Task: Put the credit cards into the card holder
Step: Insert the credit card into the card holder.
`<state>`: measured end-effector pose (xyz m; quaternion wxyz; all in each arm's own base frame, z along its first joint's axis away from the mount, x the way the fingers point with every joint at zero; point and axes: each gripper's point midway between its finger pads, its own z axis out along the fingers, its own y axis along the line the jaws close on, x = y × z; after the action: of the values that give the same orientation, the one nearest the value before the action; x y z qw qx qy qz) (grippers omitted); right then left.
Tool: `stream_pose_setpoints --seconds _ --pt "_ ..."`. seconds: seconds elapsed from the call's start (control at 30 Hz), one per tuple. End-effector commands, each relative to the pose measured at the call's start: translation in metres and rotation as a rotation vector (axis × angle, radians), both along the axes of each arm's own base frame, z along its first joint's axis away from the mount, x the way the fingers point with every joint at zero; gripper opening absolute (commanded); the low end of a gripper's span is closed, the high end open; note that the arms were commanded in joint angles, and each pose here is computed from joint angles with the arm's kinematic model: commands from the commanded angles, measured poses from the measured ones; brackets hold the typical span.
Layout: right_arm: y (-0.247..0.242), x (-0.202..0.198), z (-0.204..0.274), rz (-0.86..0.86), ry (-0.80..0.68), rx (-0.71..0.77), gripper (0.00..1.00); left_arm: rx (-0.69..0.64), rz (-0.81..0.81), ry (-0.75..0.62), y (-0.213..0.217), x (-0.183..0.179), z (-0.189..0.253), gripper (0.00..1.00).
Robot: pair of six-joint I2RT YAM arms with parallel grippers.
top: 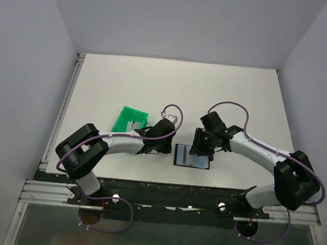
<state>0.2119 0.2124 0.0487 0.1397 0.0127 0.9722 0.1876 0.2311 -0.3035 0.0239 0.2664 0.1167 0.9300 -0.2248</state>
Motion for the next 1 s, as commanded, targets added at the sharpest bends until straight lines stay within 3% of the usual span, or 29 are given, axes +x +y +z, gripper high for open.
stream_pose_setpoints --seconds 0.0,0.37,0.7,0.97 --pt "-0.01 -0.002 0.003 -0.006 -0.01 -0.054 0.49 0.004 -0.025 0.012 -0.004 -0.003 -0.002 0.11" --pt "0.004 0.0 -0.01 0.011 0.008 0.001 0.41 0.001 -0.033 0.009 -0.006 -0.002 -0.002 0.11" --pt "0.005 -0.002 -0.028 0.008 0.05 -0.014 0.41 -0.021 -0.063 0.023 -0.011 -0.007 -0.003 0.06" --pt "0.028 -0.001 -0.025 0.037 0.048 0.114 0.4 -0.044 -0.075 0.023 -0.016 -0.008 -0.003 0.0"
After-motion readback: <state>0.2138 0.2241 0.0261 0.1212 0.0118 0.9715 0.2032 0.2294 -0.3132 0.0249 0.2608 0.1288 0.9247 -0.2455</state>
